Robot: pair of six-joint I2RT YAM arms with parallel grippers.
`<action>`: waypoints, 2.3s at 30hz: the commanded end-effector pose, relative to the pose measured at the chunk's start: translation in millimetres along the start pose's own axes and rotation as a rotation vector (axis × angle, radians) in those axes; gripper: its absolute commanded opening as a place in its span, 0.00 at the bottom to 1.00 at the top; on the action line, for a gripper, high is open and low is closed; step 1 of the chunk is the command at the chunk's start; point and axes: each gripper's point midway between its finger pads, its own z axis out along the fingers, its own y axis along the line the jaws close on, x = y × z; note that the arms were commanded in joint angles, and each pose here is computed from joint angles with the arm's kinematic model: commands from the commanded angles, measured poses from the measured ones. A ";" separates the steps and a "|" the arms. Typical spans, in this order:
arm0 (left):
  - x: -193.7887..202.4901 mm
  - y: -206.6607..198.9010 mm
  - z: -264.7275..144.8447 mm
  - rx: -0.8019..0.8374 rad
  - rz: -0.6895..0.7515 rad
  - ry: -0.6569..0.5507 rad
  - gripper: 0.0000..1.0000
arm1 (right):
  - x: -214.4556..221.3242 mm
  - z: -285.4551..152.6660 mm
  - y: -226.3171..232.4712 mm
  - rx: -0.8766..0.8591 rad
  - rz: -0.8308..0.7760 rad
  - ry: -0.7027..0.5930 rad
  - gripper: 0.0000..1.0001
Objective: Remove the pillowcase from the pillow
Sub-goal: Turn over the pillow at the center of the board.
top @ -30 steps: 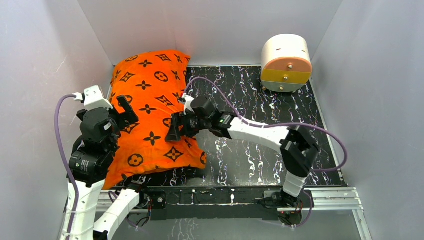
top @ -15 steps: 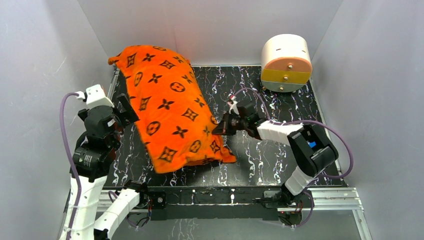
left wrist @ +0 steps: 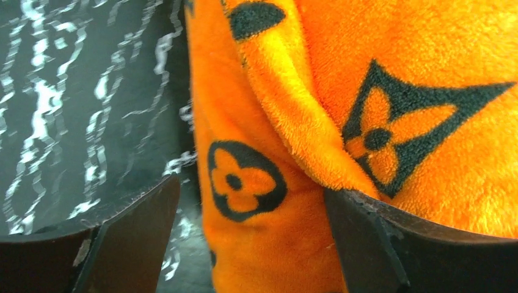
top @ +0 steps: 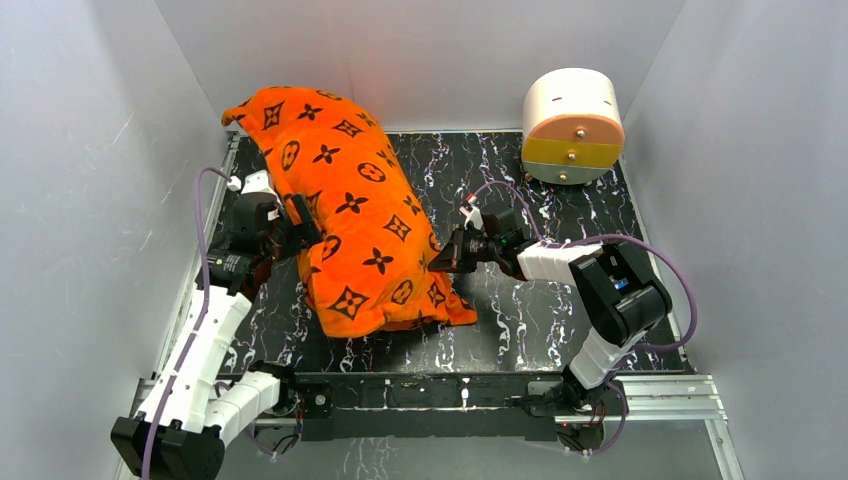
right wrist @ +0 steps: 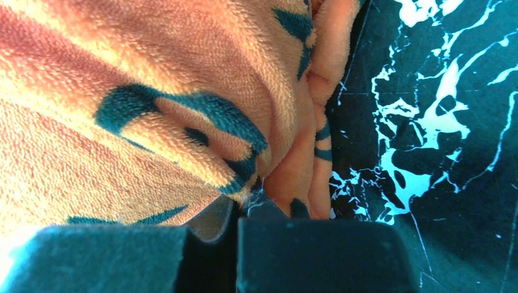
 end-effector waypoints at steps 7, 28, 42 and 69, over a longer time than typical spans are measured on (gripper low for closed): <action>-3.8 -99.1 -25.6 0.549 -0.028 0.027 0.00 | 20.9 -12.8 -2.7 0.060 -0.017 0.081 0.16; -8.9 -96.6 -34.3 0.536 0.019 0.032 0.00 | -31.9 -82.2 256.1 0.054 -0.895 -0.257 0.92; -16.8 -69.6 -29.9 0.380 -0.042 -0.039 0.80 | -7.1 -25.0 212.4 0.424 -1.096 -0.347 0.00; -38.6 -59.9 -36.6 0.347 -0.339 -0.193 0.98 | -1.6 -29.2 226.1 0.188 -0.908 -0.293 0.00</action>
